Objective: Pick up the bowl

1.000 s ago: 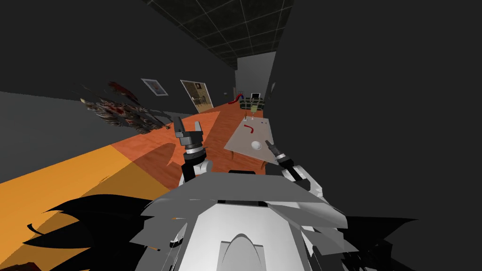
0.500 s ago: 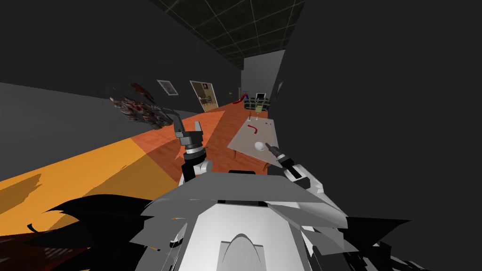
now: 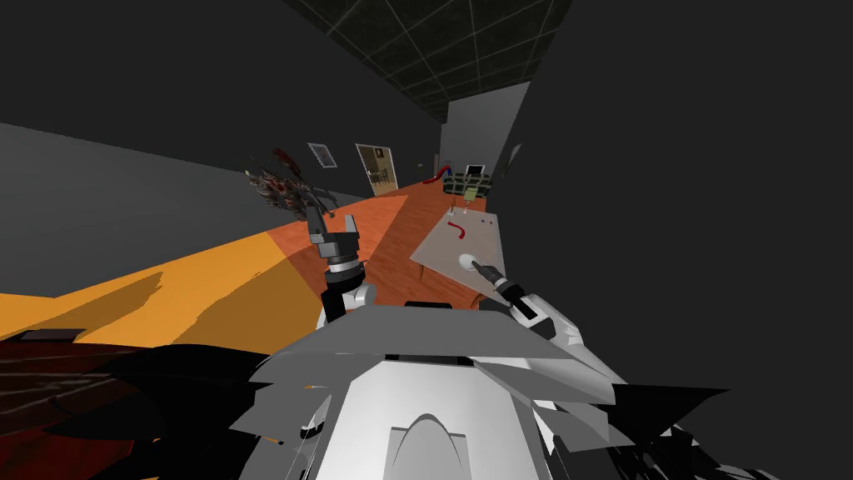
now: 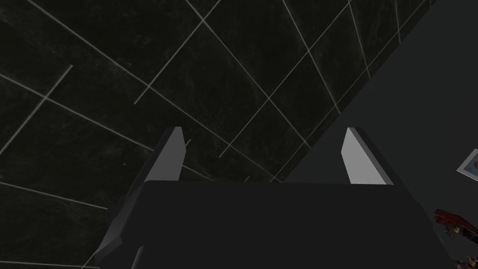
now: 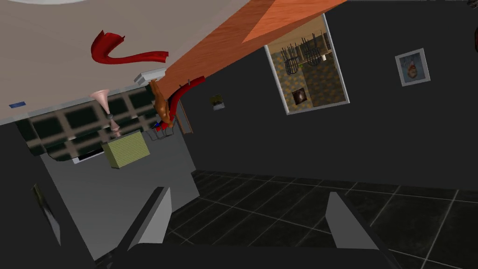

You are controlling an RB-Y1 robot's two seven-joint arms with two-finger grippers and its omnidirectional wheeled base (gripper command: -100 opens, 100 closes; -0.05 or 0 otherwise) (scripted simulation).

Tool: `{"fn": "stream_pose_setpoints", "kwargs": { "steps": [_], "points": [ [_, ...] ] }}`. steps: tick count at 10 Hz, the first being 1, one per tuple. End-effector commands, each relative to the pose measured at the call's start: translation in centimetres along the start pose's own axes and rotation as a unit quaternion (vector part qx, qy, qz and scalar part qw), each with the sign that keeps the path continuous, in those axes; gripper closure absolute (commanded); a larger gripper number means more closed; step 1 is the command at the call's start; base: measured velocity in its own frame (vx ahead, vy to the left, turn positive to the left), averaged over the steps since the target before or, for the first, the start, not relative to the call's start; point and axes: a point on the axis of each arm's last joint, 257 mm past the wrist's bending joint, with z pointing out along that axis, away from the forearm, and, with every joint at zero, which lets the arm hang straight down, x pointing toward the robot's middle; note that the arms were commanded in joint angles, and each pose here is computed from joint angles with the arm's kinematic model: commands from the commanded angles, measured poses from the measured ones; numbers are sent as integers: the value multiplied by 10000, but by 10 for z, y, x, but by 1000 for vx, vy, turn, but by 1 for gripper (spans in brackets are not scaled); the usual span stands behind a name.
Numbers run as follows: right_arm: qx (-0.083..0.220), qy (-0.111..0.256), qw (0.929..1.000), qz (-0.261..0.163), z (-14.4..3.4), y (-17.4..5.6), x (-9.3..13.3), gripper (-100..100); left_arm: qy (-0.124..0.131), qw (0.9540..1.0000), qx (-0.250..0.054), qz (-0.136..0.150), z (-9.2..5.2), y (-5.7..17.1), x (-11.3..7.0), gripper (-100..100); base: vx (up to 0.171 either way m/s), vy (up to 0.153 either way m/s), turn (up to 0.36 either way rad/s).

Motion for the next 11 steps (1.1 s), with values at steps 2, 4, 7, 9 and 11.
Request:
{"fn": "stream_pose_setpoints", "kwargs": {
  "steps": [2,4,7,9,11],
  "points": [
    [257,330,9985,-349,-3,-29,18,-100,0,10000,0,0,0,0,0,0,-5,15,97],
    [454,610,9950,-655,-10,-51,33,-100,0,10000,0,0,0,0,0,0,-7,23,244],
    [918,1235,9801,-1253,-34,-105,67,-100,0,10000,0,0,0,0,0,0,-3,28,306],
    [1148,1558,9689,-1544,-50,-132,83,-100,0,10000,0,0,0,0,0,0,1,23,272],
    [1439,1930,9533,-1823,-73,-166,101,-100,0,10000,0,1,0,0,0,0,1,14,186]
  ]
}}
